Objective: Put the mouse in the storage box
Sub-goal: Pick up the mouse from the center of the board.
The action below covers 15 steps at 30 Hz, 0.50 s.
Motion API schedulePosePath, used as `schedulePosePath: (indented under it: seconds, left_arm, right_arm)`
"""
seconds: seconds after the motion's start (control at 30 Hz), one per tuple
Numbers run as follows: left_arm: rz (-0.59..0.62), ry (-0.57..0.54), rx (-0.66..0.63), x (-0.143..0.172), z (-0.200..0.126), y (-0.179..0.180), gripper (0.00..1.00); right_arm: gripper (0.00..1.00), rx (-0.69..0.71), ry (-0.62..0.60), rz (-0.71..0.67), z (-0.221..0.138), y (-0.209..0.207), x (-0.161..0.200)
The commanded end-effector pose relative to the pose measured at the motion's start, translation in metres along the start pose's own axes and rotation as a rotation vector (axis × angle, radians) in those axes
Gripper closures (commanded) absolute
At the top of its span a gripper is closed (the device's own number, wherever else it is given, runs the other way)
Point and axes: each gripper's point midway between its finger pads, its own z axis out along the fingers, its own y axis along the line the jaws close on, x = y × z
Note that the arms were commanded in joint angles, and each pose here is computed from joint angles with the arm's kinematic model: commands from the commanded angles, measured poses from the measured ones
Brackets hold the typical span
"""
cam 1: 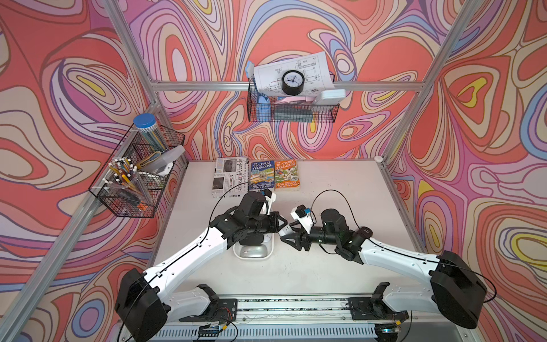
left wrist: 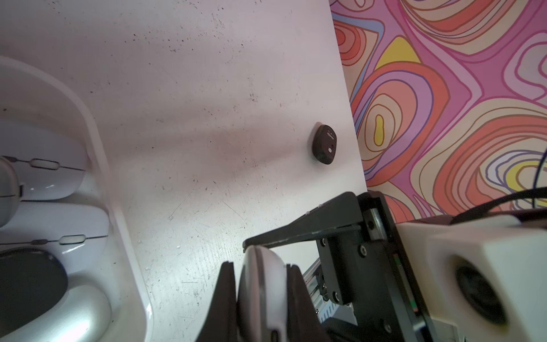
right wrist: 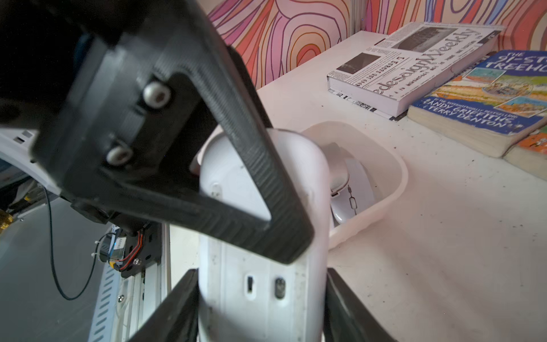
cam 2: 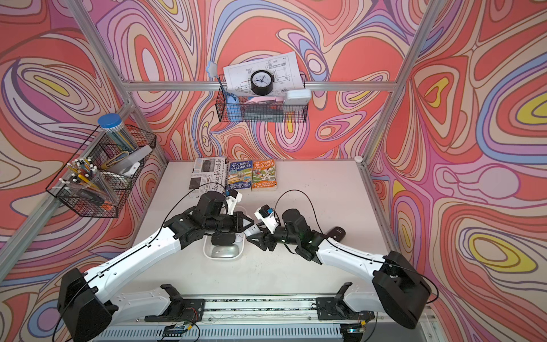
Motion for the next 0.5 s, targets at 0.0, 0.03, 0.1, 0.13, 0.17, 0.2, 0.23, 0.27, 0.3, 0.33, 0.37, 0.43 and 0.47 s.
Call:
schedulePosePath:
  seconds: [0.0, 0.03, 0.1, 0.13, 0.17, 0.2, 0.23, 0.27, 0.3, 0.33, 0.37, 0.43, 0.47]
  left_arm:
    - [0.053, -0.046, -0.099, -0.007, -0.020, 0.007, 1.00]
    - [0.062, -0.053, -0.140, -0.008, -0.024, 0.013, 1.00]
    - [0.076, -0.075, -0.252, -0.008, -0.036, 0.032, 1.00]
    - [0.082, -0.082, -0.302, -0.007, -0.041, 0.041, 1.00]
    - [0.088, -0.088, -0.337, -0.005, -0.046, 0.048, 1.00]
    - [0.092, -0.093, -0.369, -0.003, -0.051, 0.054, 1.00]
    - [0.095, -0.099, -0.405, 0.000, -0.057, 0.062, 1.00]
    - [0.099, -0.107, -0.438, 0.002, -0.062, 0.069, 1.00]
    - [0.103, -0.113, -0.461, 0.005, -0.066, 0.075, 1.00]
    - [0.105, -0.120, -0.489, 0.008, -0.071, 0.082, 1.00]
    - [0.108, -0.128, -0.517, 0.011, -0.075, 0.089, 1.00]
    - [0.111, -0.139, -0.564, 0.016, -0.082, 0.101, 1.00]
    - [0.112, -0.145, -0.585, 0.018, -0.085, 0.106, 1.00]
  right_arm:
    - [0.13, 0.034, -0.029, -0.029, 0.001, -0.004, -0.011]
    - [0.07, 0.052, -0.031, -0.029, 0.000, -0.007, -0.009]
    - [0.02, 0.096, -0.038, -0.031, -0.002, -0.014, -0.004]
    - [0.02, 0.119, -0.039, -0.029, -0.002, -0.018, -0.002]
    - [0.02, 0.145, -0.038, -0.026, -0.002, -0.023, -0.001]
    - [0.02, 0.171, -0.038, -0.020, -0.002, -0.028, 0.001]
    - [0.02, 0.203, -0.036, -0.014, -0.002, -0.034, 0.002]
    - [0.02, 0.233, -0.036, -0.009, -0.003, -0.040, 0.003]
    - [0.02, 0.258, -0.039, -0.006, -0.004, -0.044, 0.003]
    - [0.02, 0.283, -0.045, -0.004, -0.004, -0.049, 0.003]
    - [0.02, 0.308, -0.056, 0.001, -0.006, -0.053, 0.002]
    - [0.02, 0.347, -0.069, 0.005, -0.008, -0.059, 0.001]
    - [0.02, 0.368, -0.070, 0.006, -0.009, -0.063, 0.002]
